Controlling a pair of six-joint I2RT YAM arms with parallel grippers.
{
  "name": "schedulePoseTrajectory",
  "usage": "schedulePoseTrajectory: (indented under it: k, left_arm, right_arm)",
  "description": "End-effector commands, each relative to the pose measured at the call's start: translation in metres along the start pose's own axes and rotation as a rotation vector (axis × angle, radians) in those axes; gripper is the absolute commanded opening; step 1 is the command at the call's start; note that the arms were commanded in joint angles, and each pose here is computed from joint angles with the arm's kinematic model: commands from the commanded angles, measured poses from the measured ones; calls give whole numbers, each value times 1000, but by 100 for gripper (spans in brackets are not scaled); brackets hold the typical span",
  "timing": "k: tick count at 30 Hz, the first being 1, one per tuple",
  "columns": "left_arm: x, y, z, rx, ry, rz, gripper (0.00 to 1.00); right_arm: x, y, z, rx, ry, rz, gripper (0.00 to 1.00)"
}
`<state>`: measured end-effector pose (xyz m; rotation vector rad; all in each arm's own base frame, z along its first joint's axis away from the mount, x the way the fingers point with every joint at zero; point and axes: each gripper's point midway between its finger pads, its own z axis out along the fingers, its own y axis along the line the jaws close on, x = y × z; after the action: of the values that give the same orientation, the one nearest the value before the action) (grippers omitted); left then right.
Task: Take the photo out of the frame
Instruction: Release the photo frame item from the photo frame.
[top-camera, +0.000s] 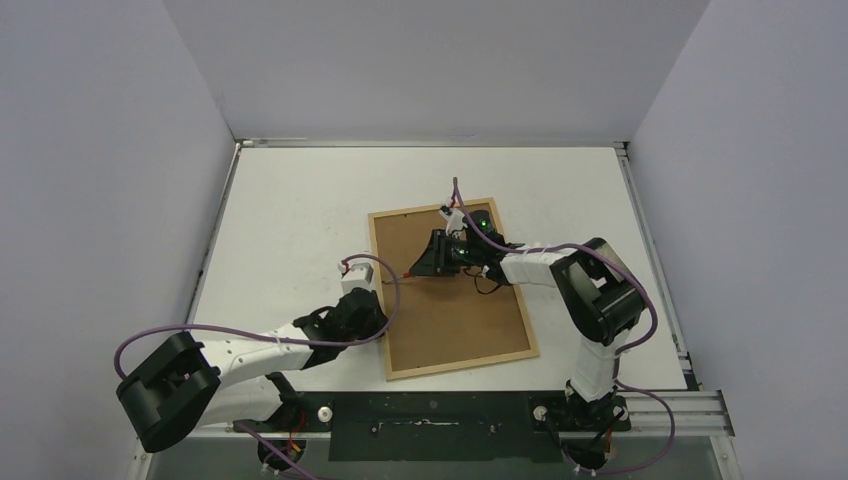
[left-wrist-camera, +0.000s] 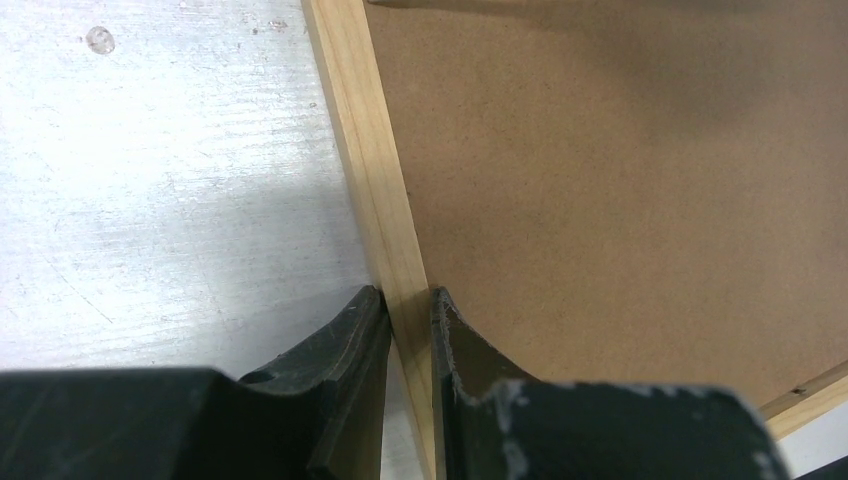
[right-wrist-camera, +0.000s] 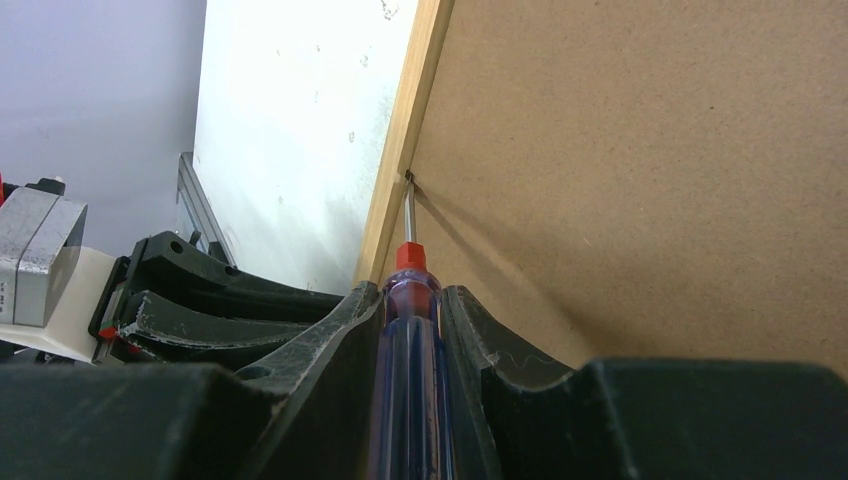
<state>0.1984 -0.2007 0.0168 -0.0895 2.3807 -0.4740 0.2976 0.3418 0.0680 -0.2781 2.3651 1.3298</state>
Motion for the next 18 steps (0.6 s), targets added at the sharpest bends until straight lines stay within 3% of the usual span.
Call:
schedulePoseTrajectory:
  k: [1,18]
  left_arm:
    - [53,14,-6,33,202,89,0]
    - [58,5,-6,134,196,128,0]
  right_arm:
    - [-7,-4,10,16,-35,-55,0]
    - [-1,41,29,-114,30,-199,0]
